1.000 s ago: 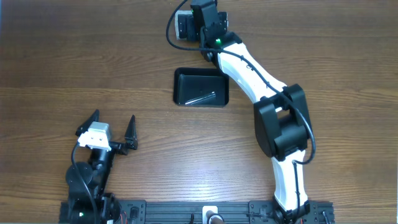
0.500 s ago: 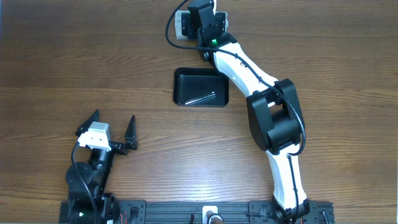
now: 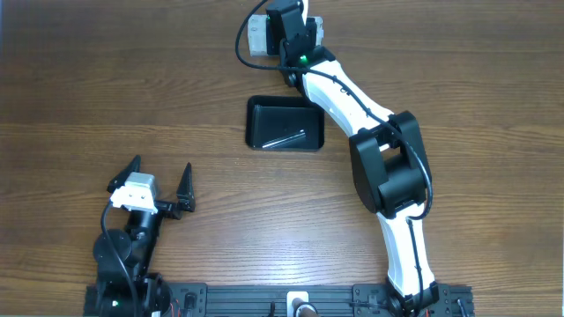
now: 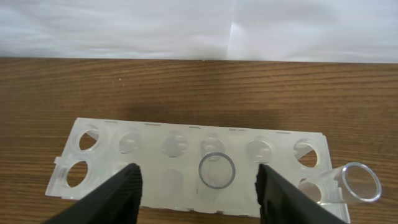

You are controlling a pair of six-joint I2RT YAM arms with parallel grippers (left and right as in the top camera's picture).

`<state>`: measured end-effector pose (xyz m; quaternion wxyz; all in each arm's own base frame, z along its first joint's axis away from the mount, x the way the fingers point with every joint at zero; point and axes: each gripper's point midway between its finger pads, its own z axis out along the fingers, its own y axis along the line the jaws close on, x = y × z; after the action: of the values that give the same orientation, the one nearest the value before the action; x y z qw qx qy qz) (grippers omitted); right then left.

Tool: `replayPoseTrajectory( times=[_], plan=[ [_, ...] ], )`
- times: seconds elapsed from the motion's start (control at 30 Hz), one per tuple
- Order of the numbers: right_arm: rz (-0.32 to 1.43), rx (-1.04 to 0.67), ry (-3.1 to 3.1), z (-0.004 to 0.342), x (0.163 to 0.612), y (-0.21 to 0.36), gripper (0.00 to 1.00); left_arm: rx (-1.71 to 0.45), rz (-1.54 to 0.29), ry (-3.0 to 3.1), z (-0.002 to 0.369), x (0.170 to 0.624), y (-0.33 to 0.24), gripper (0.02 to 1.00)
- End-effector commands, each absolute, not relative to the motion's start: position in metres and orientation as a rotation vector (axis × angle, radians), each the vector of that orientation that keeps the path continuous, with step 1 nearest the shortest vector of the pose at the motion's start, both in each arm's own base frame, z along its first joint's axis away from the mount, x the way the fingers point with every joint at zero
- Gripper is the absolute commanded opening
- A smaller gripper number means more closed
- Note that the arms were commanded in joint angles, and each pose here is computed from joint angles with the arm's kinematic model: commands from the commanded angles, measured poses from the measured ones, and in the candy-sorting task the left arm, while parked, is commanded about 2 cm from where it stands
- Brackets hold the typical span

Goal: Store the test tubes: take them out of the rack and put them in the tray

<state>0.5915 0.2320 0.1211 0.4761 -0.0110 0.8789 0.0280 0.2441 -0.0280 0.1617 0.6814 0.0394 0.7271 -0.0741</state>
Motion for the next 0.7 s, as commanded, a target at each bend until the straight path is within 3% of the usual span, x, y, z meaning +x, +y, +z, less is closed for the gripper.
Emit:
replayPoseTrajectory(
  times=[0.03,0.17,0.7],
  plan=[
    [0.045,-0.019,2.131,0.1209,0.5973,0.2326,0.522,0.105,-0.160,1.627,0.1609,0.2439,-0.0286,1.000],
    [0.033,-0.016,2.127,0.1217,0.5981,0.2306,0.467,0.105,-0.160,1.627,0.1609,0.2439,-0.0286,0.996],
    [0.020,-0.025,2.105,0.1259,0.6038,0.2246,0.404,0.105,-0.160,1.627,0.1609,0.2439,-0.0286,1.000]
  ],
)
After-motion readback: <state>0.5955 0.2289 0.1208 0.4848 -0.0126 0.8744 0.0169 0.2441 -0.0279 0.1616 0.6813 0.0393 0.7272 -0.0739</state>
